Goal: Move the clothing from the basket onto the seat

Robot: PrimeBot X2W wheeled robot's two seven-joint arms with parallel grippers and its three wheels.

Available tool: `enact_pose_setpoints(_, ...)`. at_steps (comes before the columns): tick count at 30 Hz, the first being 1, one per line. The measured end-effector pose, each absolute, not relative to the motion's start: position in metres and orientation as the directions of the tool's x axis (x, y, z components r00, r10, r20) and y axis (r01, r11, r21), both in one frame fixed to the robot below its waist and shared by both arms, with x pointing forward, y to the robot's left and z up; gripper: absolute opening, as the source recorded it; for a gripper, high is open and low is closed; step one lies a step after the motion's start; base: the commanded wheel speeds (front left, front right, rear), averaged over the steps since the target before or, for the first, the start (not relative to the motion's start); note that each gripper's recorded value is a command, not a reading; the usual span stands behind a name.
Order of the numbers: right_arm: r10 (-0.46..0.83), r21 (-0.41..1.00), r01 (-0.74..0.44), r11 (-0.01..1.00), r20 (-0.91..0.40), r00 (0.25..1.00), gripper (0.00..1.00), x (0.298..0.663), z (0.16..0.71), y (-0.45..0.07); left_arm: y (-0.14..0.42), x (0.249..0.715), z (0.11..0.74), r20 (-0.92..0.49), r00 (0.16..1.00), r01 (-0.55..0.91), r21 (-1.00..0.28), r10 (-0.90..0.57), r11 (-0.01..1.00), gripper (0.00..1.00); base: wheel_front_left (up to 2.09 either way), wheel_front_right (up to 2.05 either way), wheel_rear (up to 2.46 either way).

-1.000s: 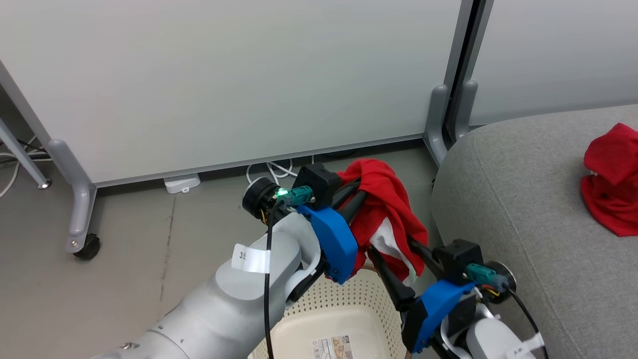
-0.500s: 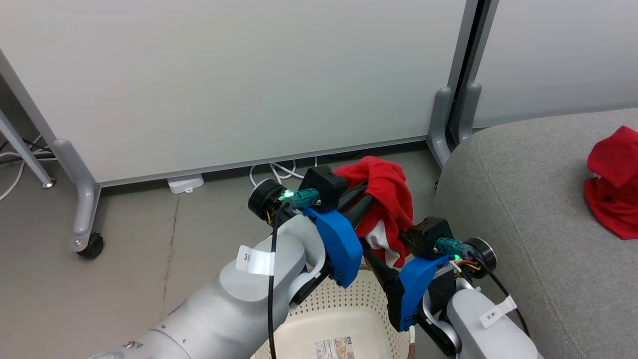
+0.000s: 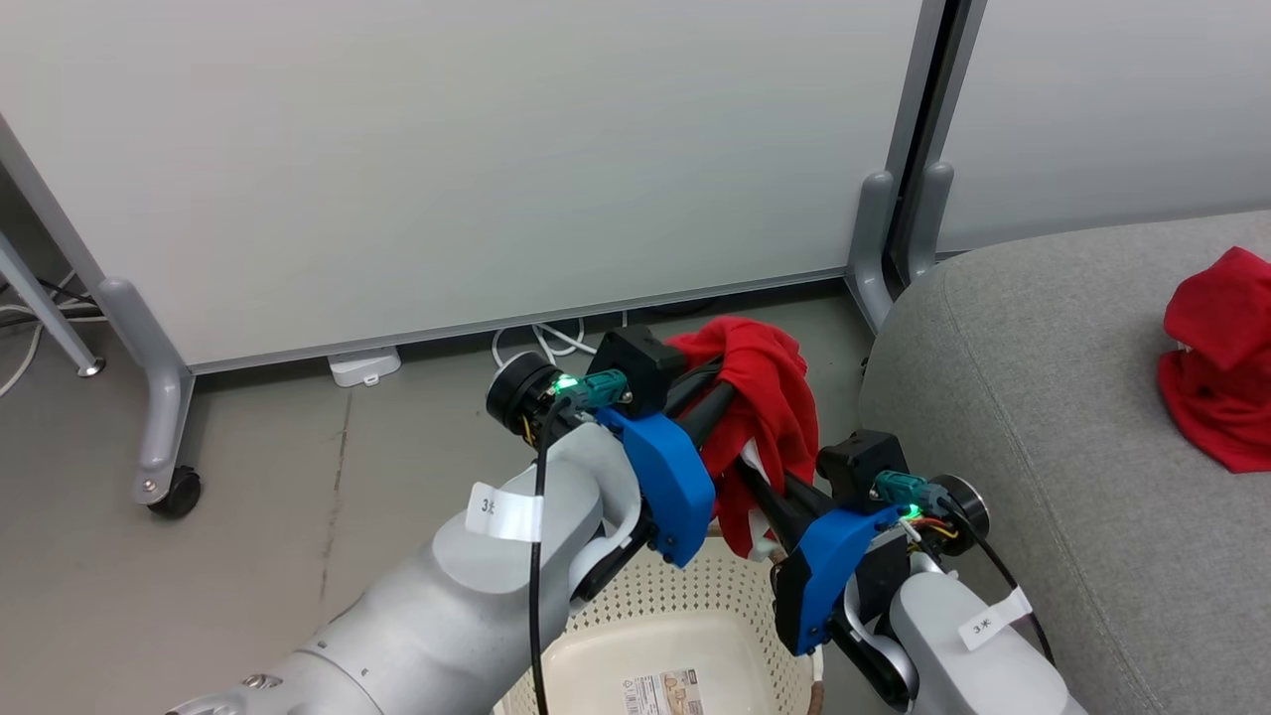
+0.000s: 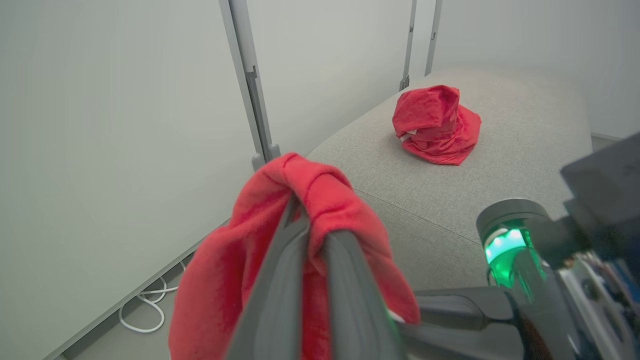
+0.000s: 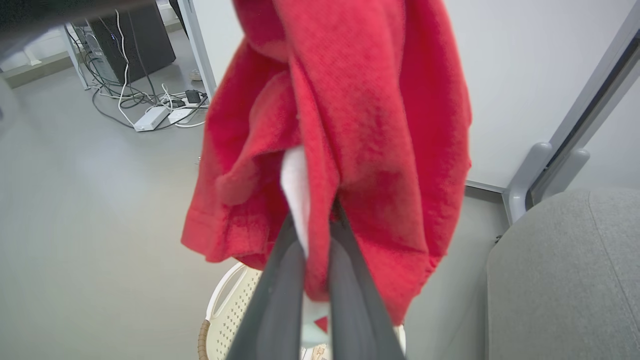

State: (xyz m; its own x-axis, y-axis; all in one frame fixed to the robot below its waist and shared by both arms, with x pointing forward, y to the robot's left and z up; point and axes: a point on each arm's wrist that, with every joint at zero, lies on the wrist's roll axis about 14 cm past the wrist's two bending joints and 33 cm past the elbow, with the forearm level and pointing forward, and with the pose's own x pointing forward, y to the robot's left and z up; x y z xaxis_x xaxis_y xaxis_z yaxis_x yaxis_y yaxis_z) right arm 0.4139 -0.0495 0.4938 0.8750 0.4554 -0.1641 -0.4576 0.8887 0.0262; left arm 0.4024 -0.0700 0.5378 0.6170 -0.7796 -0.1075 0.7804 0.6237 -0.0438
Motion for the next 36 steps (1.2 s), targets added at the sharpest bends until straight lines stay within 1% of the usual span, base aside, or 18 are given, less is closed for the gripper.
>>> enact_pose_setpoints(25,0.443,0.040,-0.442,0.896,-0.147,0.884,0.00,0.4151,0.4948,-0.0548,-0.0712,0.4028,0.5369,-0.109,0.616,0.781,-0.046,-0.780,0.623,0.00,0.00,0.00,0.00)
enact_pose_setpoints(26,0.443,0.040,-0.442,0.896,-0.146,0.885,0.00,0.4151,0.4950,-0.0549,-0.0712,0.4027,0.5370,-0.109,0.616,0.781,-0.046,-0.780,0.623,0.09,0.00,0.00,0.00)
enact_pose_setpoints(27,0.442,0.040,-0.442,0.896,-0.146,0.885,0.00,0.4151,0.4951,-0.0550,-0.0713,0.4026,0.5370,-0.109,0.616,0.781,-0.046,-0.780,0.623,0.33,0.00,0.00,0.00)
enact_pose_setpoints(28,0.442,0.040,-0.441,0.896,-0.144,0.885,0.00,0.4152,0.4953,-0.0551,-0.0711,0.4027,0.5371,-0.108,0.616,0.781,-0.045,-0.780,0.623,0.33,0.00,0.00,0.00)
enact_pose_setpoints(29,0.442,0.040,-0.442,0.896,-0.144,0.885,0.00,0.4152,0.4953,-0.0551,-0.0708,0.4029,0.5370,-0.108,0.617,0.780,-0.045,-0.779,0.624,0.50,0.00,0.00,0.00)
enact_pose_setpoints(30,0.443,0.040,-0.442,0.896,-0.144,0.885,0.00,0.4151,0.4953,-0.0549,-0.0705,0.4031,0.5366,-0.109,0.618,0.779,-0.044,-0.779,0.625,0.93,0.00,0.00,0.00)
enact_pose_setpoints(31,0.443,0.039,-0.442,0.896,-0.142,0.885,0.00,0.4152,0.4954,-0.0548,-0.0703,0.4032,0.5364,-0.109,0.619,0.779,-0.044,-0.778,0.625,1.00,0.00,0.00,0.00)
enact_pose_setpoints(36,0.444,0.040,-0.444,0.895,-0.143,0.884,0.00,0.4155,0.4942,-0.0544,-0.0687,0.4046,0.5360,-0.107,0.624,0.775,-0.044,-0.774,0.631,1.00,0.00,0.00,0.00)
